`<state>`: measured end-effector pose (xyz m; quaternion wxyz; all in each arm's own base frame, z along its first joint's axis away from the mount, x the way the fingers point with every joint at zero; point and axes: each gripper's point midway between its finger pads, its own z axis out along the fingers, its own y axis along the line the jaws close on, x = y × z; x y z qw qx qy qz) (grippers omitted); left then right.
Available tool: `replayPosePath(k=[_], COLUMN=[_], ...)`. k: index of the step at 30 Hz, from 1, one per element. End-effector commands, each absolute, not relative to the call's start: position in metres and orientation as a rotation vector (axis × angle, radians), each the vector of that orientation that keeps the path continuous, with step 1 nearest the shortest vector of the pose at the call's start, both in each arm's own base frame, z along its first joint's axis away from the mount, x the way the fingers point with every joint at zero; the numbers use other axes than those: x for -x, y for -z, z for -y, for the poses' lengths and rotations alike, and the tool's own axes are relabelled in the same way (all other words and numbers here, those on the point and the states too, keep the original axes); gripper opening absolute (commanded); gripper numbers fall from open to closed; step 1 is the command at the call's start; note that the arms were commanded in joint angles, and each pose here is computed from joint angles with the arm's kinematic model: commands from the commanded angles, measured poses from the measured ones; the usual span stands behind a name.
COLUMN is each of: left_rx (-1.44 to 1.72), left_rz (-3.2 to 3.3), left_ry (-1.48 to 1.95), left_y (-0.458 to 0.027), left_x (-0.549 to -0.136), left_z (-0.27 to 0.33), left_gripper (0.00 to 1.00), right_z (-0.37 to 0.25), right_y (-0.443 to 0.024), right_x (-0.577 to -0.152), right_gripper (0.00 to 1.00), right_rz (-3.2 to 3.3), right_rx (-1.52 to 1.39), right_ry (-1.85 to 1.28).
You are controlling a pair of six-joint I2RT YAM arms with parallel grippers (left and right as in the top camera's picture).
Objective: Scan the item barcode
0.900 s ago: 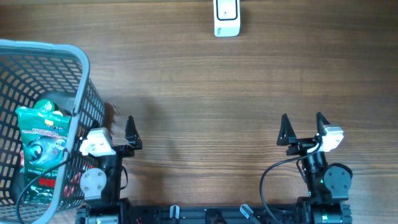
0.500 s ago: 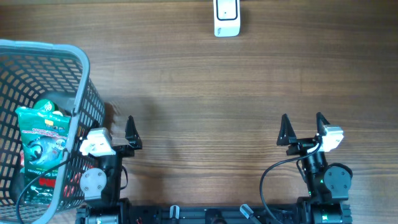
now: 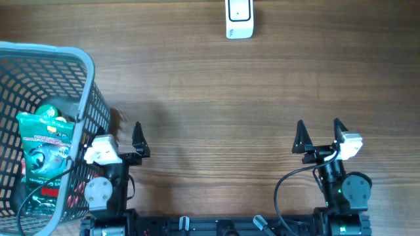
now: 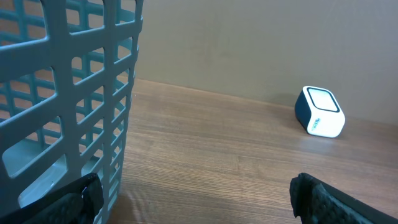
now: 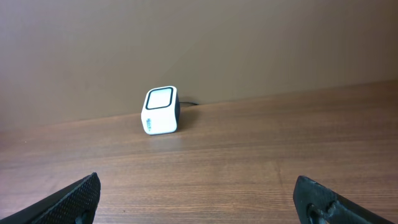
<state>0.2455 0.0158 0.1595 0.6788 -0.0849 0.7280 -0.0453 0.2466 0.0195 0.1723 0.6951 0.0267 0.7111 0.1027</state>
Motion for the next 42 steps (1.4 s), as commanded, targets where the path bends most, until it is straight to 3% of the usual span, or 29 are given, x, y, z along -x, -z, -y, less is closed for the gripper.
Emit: replayPosePath(k=[1, 35, 42], left_rx=[0.214, 0.214, 0.005], left_rz=[-1.633, -1.633, -1.603], left_ry=[0.093, 0.092, 0.300], left_y=[-0.156, -0.157, -0.169], left_x=[-0.245, -0.245, -0.243], left_z=[-0.020, -0.020, 0.025], left_gripper=[1.00, 1.00, 1.00], right_z=[-0.014, -0.014, -0.014], right_y=[-0.172, -0.172, -0.172], right_x=[-0.247, -0.247, -0.247], right_gripper=[1.00, 1.00, 1.00], right_rz=[-1.588, -1.588, -1.588], right_rx=[-0.091, -0.090, -0.091], right_ry=[-0.215, -0.215, -0.215])
